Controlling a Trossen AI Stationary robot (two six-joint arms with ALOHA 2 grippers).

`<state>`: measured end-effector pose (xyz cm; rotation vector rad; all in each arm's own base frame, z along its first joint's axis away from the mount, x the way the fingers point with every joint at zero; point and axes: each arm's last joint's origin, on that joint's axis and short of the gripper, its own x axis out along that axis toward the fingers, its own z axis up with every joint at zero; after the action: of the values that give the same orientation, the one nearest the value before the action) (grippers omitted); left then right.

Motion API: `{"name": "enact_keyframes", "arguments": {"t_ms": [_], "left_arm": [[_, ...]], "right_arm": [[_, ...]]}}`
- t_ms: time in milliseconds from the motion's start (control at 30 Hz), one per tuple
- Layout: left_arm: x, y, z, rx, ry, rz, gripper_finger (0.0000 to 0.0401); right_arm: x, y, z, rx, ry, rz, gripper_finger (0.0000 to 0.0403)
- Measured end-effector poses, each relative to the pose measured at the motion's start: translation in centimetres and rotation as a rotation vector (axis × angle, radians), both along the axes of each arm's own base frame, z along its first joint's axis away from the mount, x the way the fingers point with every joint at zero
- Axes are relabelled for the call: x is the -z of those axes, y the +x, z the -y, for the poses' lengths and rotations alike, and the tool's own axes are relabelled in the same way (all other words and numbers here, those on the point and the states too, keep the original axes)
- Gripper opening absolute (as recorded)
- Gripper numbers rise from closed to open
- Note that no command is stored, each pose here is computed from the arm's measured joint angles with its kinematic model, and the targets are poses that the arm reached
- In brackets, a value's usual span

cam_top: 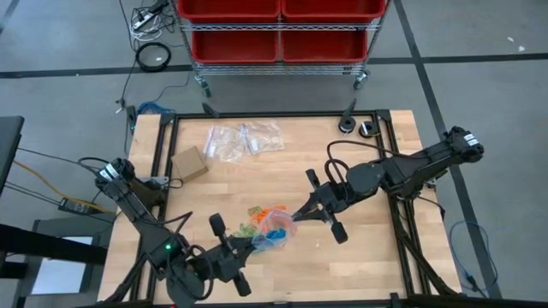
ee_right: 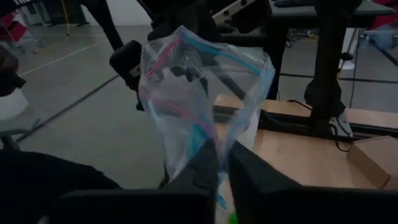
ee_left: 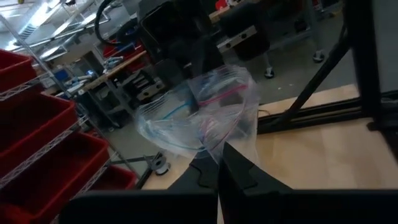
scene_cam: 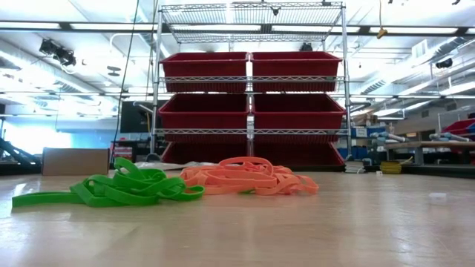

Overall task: Sort rubber bands
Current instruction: Close the transparent zip bag

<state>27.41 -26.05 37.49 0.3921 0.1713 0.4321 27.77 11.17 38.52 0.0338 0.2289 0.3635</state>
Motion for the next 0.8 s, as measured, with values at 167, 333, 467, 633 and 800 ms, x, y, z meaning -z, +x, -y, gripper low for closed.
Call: {"name": "enact_keyframes", "arguments": {"t_ms": [167, 333, 467, 633, 800], "left_arm": [[0.1, -0.9, 0.6, -0.029, 0.026, -0.001, 0.0], [0.4, -1.3, 0.8, -0.032, 0.02, -0.005, 0.0], [0.6, -1.3, 0.7, -0.035, -0.003, 0.0, 0.0], [0.7, -1.2, 0.7, -0.018, -0.011, -0.006, 0.0], [0.7, -1.2, 0.8, 0.002, -0.016, -0.013, 0.0]], "right_arm": [[0.0, -0.6, 0.2, 0.064, -0.024, -0.026, 0.0005], [-0.7, -1.3, 0.4, 0.086, -0.021, -0.005, 0.0002], [-1.0, -1.5, 0.4, 0.081, -0.008, 0.016, 0.0001], [-1.1, -1.6, 0.1, 0.027, 0.026, 0.019, 0.0002], [-0.8, -1.8, 0.0, 0.037, 0.007, -0.013, 0.0031]]}}
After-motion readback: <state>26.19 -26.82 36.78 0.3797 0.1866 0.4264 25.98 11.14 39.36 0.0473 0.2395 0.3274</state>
